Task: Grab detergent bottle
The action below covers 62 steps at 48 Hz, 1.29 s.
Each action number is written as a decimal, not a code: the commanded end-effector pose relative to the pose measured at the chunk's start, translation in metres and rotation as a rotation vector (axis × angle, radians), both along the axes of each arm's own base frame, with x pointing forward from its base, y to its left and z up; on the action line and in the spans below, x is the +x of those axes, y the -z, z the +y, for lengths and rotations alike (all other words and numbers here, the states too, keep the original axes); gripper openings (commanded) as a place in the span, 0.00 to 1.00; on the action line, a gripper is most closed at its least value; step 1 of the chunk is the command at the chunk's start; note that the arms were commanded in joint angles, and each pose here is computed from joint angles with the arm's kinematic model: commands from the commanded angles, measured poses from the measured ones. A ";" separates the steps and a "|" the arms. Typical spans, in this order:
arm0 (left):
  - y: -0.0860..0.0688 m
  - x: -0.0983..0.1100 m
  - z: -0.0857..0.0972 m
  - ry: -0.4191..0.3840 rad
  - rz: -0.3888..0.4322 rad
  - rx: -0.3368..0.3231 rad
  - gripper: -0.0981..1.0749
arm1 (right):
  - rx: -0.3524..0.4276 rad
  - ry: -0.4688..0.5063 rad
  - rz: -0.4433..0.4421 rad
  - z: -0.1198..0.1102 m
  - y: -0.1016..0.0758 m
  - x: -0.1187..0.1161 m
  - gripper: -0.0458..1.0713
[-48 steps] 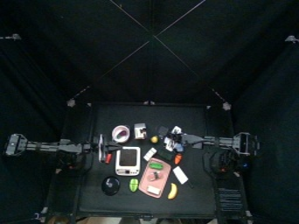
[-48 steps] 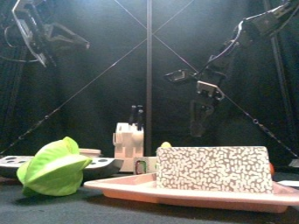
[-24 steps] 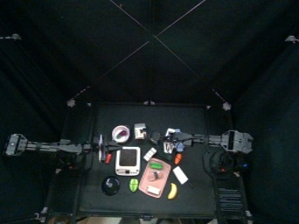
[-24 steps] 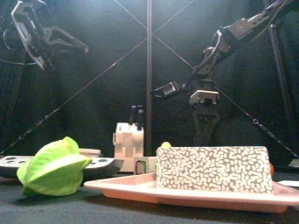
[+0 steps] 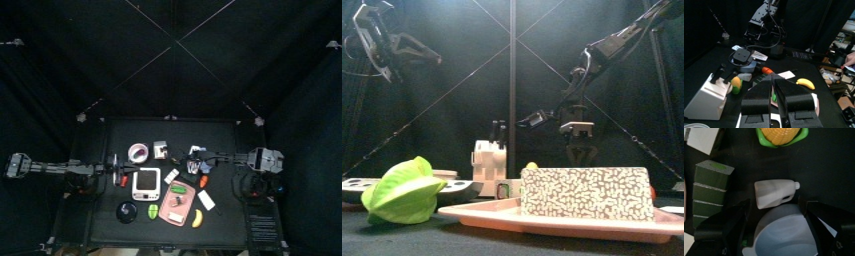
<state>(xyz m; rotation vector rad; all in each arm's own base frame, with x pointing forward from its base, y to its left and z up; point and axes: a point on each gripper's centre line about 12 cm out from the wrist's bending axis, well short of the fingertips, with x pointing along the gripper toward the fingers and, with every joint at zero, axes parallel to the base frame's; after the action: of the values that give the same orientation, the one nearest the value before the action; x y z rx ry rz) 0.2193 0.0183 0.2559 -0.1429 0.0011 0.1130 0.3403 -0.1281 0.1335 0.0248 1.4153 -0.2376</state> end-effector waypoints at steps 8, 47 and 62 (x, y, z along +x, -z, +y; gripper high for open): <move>-0.005 0.001 0.001 -0.003 -0.018 -0.001 0.48 | 0.007 0.028 0.007 -0.009 -0.005 0.004 0.96; -0.002 0.001 0.001 -0.003 -0.009 0.000 0.48 | 0.013 0.042 0.004 -0.017 0.012 0.007 0.88; -0.002 0.000 0.002 -0.017 -0.013 -0.037 0.48 | -0.005 0.041 -0.013 -0.018 0.004 0.007 0.73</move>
<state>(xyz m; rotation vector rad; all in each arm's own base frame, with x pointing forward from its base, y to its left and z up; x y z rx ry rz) 0.2179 0.0187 0.2516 -0.1587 0.0112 0.1182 0.3438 -0.1425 0.1117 0.0659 1.4547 -0.2588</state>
